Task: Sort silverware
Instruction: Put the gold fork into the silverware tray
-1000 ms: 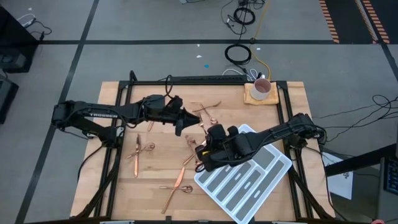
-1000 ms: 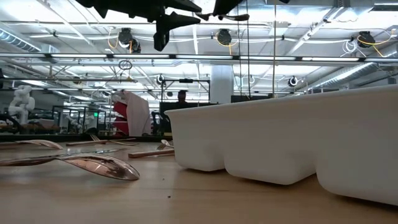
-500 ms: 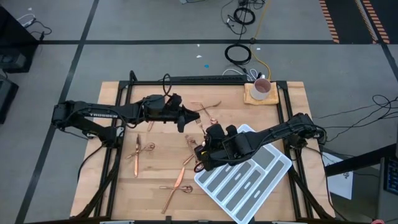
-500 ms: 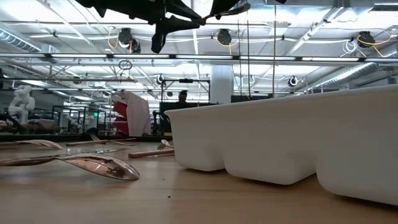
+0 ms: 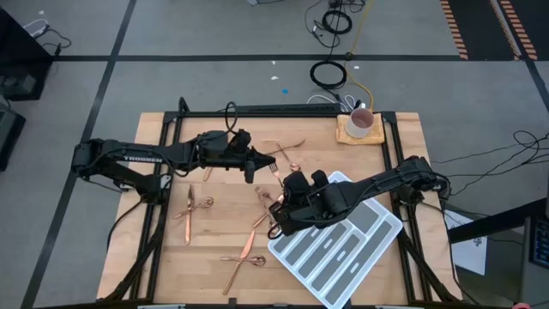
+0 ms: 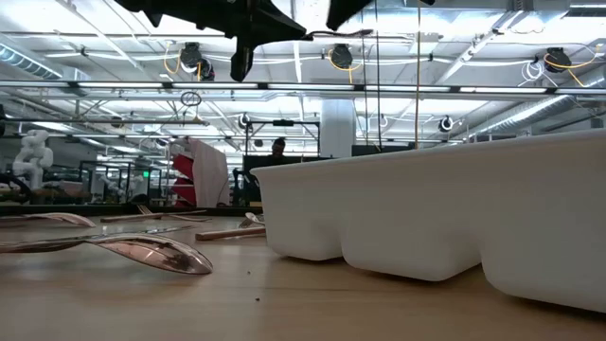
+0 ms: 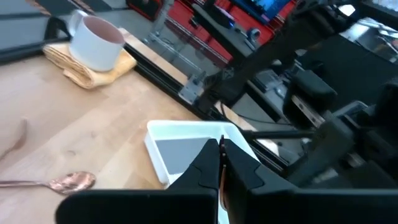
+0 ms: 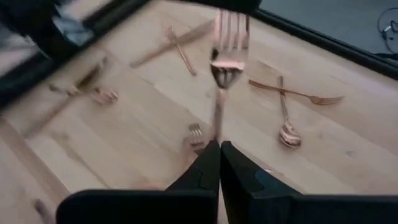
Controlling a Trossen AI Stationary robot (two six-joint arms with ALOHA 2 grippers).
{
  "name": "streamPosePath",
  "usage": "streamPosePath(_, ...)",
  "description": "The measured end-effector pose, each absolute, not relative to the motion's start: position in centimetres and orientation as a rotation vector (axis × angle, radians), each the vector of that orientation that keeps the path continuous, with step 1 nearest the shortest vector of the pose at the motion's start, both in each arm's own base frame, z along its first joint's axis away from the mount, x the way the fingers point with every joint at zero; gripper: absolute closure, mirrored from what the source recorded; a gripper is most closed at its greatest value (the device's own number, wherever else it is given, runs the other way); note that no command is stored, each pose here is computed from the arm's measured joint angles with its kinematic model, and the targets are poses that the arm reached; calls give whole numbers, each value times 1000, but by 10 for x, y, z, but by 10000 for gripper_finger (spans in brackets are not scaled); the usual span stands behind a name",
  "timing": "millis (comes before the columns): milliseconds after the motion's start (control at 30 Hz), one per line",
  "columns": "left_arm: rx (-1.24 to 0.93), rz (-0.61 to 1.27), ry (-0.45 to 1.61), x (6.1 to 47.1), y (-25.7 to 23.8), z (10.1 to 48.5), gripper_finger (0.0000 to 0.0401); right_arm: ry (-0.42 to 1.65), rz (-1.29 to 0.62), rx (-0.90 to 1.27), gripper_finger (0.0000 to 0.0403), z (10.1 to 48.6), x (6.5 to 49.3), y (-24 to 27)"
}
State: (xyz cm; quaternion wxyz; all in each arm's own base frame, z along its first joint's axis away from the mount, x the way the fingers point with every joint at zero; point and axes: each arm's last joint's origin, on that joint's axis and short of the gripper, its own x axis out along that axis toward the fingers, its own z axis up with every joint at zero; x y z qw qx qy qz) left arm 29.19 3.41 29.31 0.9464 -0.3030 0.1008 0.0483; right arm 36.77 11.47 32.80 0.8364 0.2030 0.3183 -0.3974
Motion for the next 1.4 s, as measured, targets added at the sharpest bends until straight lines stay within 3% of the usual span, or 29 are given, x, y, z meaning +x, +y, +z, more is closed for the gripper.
streamPosePath(200, -652, -113, 362, 288, 32, 285, 398, 824, -969, 353, 361, 323, 344, 110)
streamPosePath(400, -596, -407, 521, 282, 28, 274, 399, 945, -930, 327, 299, 334, 324, 114)
streamPosePath(533, -578, -422, 509, 291, 30, 266, 399, 927, -913, 341, 278, 344, 317, 111)
streamPosePath(900, -546, -575, 592, 366, 37, 242, 399, 863, -870, 364, 281, 368, 297, 109)
streamPosePath(1400, -324, -702, 578, 428, 39, 224, 400, 793, -831, 426, 282, 396, 271, 98)
